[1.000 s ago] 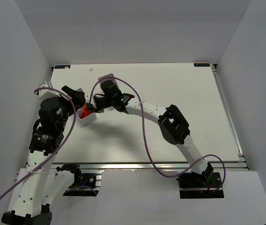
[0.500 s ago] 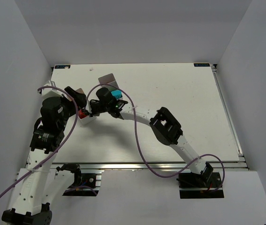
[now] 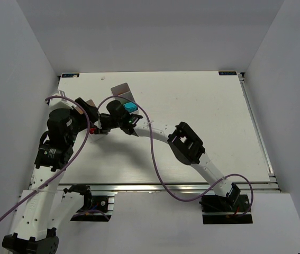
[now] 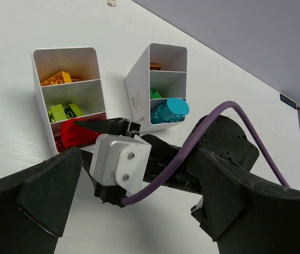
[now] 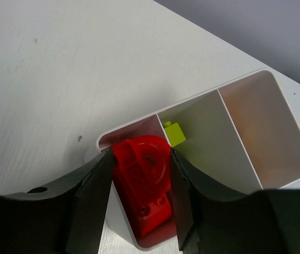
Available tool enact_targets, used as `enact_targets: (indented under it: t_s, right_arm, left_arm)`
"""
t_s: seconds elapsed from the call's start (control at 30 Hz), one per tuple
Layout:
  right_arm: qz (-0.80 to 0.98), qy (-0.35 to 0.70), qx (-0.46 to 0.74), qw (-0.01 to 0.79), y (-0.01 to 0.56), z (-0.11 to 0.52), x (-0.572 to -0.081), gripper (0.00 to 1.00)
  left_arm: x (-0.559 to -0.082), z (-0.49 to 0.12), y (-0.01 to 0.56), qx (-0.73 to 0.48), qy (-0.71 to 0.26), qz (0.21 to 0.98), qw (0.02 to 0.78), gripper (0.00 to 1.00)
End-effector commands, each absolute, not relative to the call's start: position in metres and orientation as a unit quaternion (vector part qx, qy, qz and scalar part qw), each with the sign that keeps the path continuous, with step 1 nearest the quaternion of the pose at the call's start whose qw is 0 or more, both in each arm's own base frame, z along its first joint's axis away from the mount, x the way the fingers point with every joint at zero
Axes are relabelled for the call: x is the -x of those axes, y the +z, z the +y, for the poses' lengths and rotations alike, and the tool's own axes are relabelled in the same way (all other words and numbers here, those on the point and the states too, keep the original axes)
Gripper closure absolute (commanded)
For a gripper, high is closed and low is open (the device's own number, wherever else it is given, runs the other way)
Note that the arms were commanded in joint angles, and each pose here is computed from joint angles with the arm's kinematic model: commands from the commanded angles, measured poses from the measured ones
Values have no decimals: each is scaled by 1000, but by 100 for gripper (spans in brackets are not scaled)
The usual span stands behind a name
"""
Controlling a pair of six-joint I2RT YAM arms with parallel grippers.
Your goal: Sort the legos into containers by color
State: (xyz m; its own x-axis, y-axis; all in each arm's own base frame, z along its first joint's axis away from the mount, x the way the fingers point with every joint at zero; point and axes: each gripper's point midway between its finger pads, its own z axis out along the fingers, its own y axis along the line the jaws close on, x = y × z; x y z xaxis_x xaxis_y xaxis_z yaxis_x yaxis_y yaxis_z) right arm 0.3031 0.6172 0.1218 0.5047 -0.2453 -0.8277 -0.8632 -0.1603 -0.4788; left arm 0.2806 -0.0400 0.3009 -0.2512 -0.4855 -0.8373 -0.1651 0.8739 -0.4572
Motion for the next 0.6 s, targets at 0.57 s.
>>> enact_targets:
  t_s: [0.57]
  right_arm:
    - [437, 331, 588, 594, 241, 570, -318, 46]
  left_arm:
    - [-280, -37, 327, 195, -137, 765, 598, 2]
